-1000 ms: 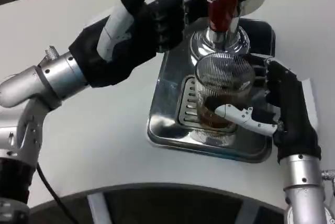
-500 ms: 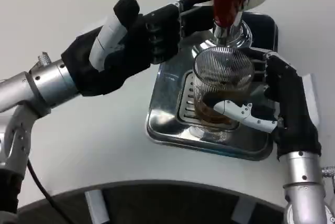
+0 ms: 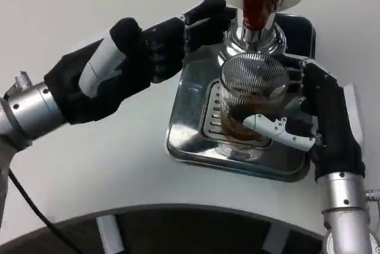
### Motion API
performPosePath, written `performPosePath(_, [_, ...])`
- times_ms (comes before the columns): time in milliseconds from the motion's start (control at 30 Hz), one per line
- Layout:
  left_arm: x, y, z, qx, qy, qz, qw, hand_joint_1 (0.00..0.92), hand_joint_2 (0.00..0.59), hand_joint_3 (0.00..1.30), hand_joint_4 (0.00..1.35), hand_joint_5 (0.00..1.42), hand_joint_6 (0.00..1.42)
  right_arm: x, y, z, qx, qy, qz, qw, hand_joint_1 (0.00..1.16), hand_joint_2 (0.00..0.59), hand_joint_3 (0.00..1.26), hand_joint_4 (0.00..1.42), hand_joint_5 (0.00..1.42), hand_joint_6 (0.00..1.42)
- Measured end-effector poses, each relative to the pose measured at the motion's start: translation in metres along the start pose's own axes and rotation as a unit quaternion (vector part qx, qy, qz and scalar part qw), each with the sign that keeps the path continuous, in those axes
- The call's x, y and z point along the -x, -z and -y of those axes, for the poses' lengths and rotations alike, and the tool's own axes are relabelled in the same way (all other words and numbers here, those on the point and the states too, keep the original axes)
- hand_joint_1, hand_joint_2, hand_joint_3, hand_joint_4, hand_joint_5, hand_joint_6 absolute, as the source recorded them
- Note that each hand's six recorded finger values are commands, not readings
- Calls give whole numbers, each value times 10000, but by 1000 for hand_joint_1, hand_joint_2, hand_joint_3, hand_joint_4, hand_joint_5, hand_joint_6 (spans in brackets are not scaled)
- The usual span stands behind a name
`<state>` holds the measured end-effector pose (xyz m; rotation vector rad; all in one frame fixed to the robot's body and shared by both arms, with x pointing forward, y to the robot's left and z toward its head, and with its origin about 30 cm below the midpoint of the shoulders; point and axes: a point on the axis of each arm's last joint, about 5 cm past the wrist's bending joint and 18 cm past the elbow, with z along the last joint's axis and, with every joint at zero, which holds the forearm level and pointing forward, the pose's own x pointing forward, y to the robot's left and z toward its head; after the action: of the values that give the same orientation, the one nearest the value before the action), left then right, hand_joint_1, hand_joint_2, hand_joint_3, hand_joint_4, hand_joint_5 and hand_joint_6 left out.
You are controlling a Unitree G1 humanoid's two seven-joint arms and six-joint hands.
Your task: Grasp the cup under the faucet to collect the drink, then remove the cup.
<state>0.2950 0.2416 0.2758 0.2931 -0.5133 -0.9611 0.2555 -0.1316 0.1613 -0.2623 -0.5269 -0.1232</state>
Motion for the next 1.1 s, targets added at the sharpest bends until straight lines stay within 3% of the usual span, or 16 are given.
performPosePath(333, [154, -80, 124, -460, -151, -283, 9984, 0, 30, 0, 0, 0, 0, 87, -28, 51, 1, -51, -14, 10000, 977, 122, 757, 850, 1089, 1112])
performPosePath(667, [290, -210, 335, -1198, -196, -490, 9914, 0, 32, 0, 0, 0, 0, 248, -73, 154, 67, -124, -84, 9999, 978, 122, 757, 850, 1093, 1112])
performPosePath(900, [399, -245, 504, -1489, -58, -685, 9865, 0, 34, 0, 0, 0, 0, 304, -187, 264, 72, -156, 132, 9998, 975, 121, 757, 850, 1087, 1127])
performPosePath(1100, [486, -231, 632, -1527, -12, -845, 9847, 0, 34, 0, 0, 0, 0, 369, -238, 334, 46, -299, 159, 9994, 971, 121, 757, 850, 1093, 1129])
